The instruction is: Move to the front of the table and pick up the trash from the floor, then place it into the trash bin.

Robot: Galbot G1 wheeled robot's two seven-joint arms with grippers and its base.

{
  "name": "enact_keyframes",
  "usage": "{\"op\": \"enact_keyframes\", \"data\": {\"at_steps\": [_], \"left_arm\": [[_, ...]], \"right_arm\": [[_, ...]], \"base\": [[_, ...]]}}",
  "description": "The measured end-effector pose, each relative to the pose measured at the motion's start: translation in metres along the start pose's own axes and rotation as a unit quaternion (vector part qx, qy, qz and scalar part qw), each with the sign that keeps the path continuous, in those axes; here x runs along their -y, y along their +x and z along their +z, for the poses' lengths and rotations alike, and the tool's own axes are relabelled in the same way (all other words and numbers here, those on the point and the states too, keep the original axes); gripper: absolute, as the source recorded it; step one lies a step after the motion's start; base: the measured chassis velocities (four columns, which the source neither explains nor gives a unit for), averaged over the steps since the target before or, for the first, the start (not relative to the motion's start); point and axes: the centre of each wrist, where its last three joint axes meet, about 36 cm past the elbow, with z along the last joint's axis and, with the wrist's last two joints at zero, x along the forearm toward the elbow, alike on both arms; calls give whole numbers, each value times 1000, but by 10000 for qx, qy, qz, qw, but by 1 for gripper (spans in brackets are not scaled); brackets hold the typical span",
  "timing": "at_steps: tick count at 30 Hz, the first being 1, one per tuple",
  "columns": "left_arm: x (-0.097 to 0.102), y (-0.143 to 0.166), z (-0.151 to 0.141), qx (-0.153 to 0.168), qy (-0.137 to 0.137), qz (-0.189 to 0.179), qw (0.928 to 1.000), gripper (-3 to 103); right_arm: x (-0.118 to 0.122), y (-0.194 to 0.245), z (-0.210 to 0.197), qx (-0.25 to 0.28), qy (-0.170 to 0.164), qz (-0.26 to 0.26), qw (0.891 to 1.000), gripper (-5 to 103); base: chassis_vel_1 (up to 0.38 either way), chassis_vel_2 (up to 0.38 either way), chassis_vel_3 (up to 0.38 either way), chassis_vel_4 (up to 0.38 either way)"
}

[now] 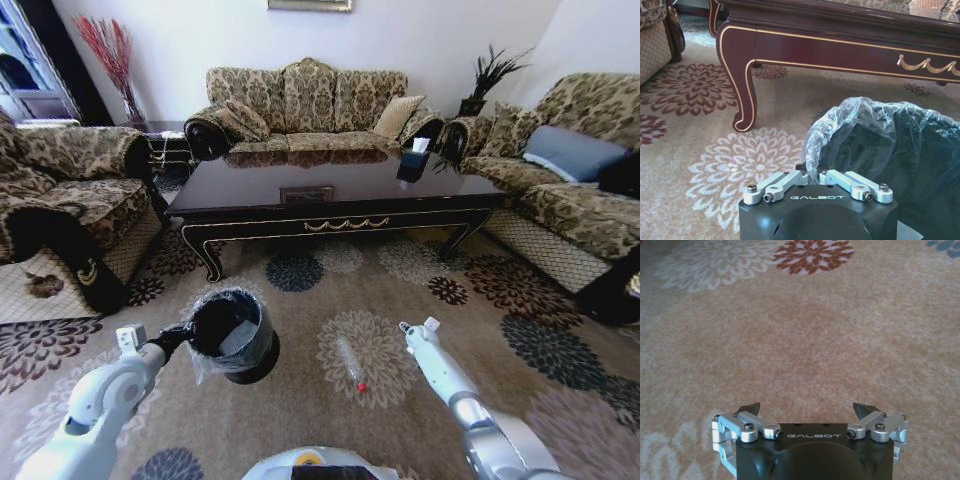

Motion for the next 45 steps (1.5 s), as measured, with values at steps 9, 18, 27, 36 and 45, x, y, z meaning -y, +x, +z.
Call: {"op": "enact_keyframes", "data": {"at_steps": [9,18,27,36,45], "left_arm": [[4,6,-2,20,-55,28,10000,4],[7,9,-2,39,-49,66,10000,4],[10,9,-1,31,-51,90,9999,4],[11,10,-2,40,-62,99,9999,4],[11,10,-2,56,-61,104,9999,4]], "right_arm": [[9,-8,13,61,14,-246,9997,100],[13,-11,25,-18,129,-144,9998,100],[17,-13,31,-112,354,-67,9993,100],[16,-12,36,-201,468,-68,9987,80],[14,-12,34,-168,608,-64,9980,48]], "base": [[0,0,0,0],[0,0,0,0],[0,0,0,0],[0,0,0,0],[0,0,0,0]]}}
